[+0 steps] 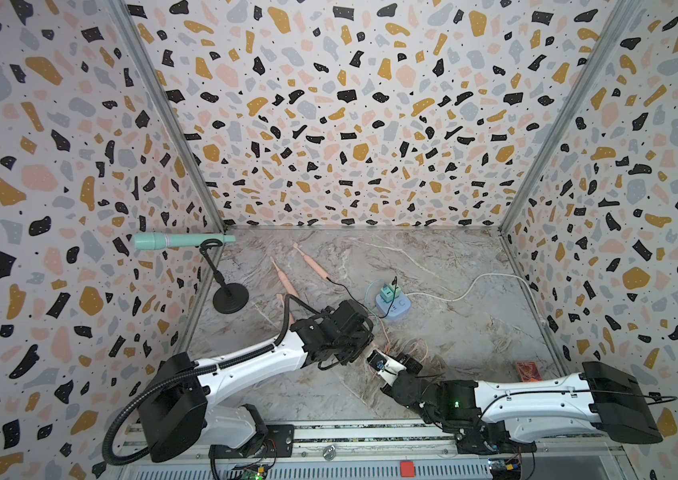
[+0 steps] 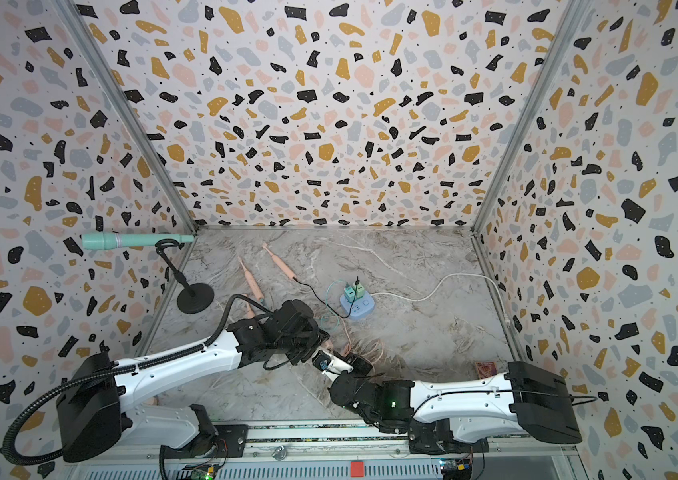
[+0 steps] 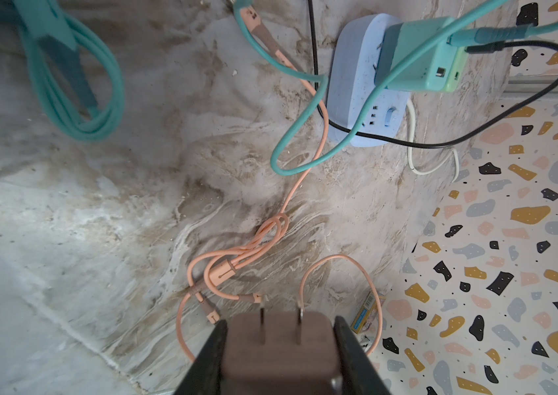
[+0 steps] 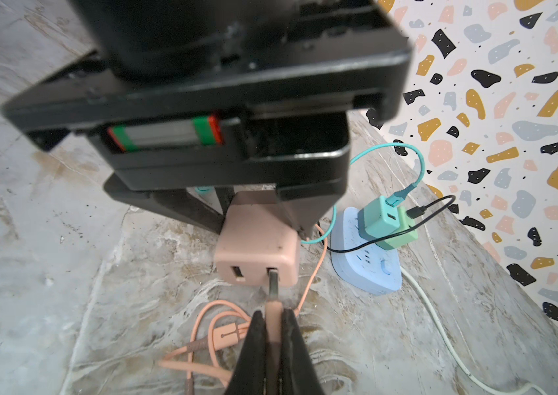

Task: Charge the electric toothbrush
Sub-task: Insert the charging cable into the plug.

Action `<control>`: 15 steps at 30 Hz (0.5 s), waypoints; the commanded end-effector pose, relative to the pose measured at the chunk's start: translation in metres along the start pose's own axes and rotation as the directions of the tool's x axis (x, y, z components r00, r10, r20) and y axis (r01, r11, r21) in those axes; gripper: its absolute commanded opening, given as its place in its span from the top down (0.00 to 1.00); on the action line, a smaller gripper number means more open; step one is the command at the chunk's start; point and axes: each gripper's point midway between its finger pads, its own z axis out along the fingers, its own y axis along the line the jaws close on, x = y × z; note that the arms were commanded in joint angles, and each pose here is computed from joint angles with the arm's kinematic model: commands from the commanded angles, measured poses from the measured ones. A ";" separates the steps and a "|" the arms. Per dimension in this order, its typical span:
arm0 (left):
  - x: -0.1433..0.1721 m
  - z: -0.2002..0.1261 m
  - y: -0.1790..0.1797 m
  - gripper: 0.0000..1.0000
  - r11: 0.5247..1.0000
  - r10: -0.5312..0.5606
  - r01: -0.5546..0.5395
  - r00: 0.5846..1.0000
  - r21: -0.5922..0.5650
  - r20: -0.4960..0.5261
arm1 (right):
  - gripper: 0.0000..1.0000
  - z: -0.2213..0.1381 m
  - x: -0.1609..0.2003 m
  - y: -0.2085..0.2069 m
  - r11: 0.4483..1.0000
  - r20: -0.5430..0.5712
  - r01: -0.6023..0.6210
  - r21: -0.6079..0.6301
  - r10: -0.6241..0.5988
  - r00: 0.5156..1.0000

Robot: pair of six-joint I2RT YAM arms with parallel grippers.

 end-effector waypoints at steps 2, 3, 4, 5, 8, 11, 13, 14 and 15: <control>0.018 -0.004 -0.007 1.00 0.998 0.055 -0.055 0.996 0.001 -0.066 | 1.00 0.002 -0.025 -0.013 0.998 0.031 -0.016 0.064 0.014 0.999; 0.019 -0.004 -0.007 1.00 0.998 0.055 -0.055 0.996 0.001 -0.069 | 1.00 0.003 -0.025 -0.013 0.998 0.025 -0.010 0.068 0.009 1.000; 0.019 -0.005 -0.008 1.00 0.998 0.058 -0.058 0.996 0.004 -0.070 | 1.00 0.004 -0.024 -0.013 0.997 0.016 -0.002 0.075 0.001 1.000; 0.019 -0.006 -0.009 1.00 0.998 0.059 -0.059 0.996 0.006 -0.069 | 1.00 0.005 -0.023 -0.012 0.997 0.009 0.005 0.079 -0.005 1.000; 0.021 -0.006 -0.010 1.00 0.998 0.061 -0.061 0.996 0.008 -0.070 | 1.00 0.009 -0.022 -0.009 0.996 -0.014 0.015 0.084 -0.014 1.000; 0.024 -0.007 -0.013 1.00 0.998 0.065 -0.064 0.995 0.020 -0.078 | 1.00 0.012 -0.022 -0.009 0.995 -0.026 0.017 0.096 -0.015 1.000; 0.025 -0.007 -0.015 1.00 0.997 0.068 -0.066 0.995 0.025 -0.079 | 1.00 0.012 -0.023 -0.009 0.995 -0.022 0.002 0.098 0.000 1.000; 0.027 -0.007 -0.015 1.00 0.997 0.068 -0.065 0.994 0.030 -0.083 | 1.00 0.012 -0.025 -0.007 0.996 -0.015 -0.003 0.095 0.005 1.000; 0.029 -0.008 -0.017 1.00 0.997 0.067 -0.064 0.994 0.036 -0.087 | 1.00 0.011 -0.026 -0.008 0.995 -0.008 -0.009 0.099 0.010 1.000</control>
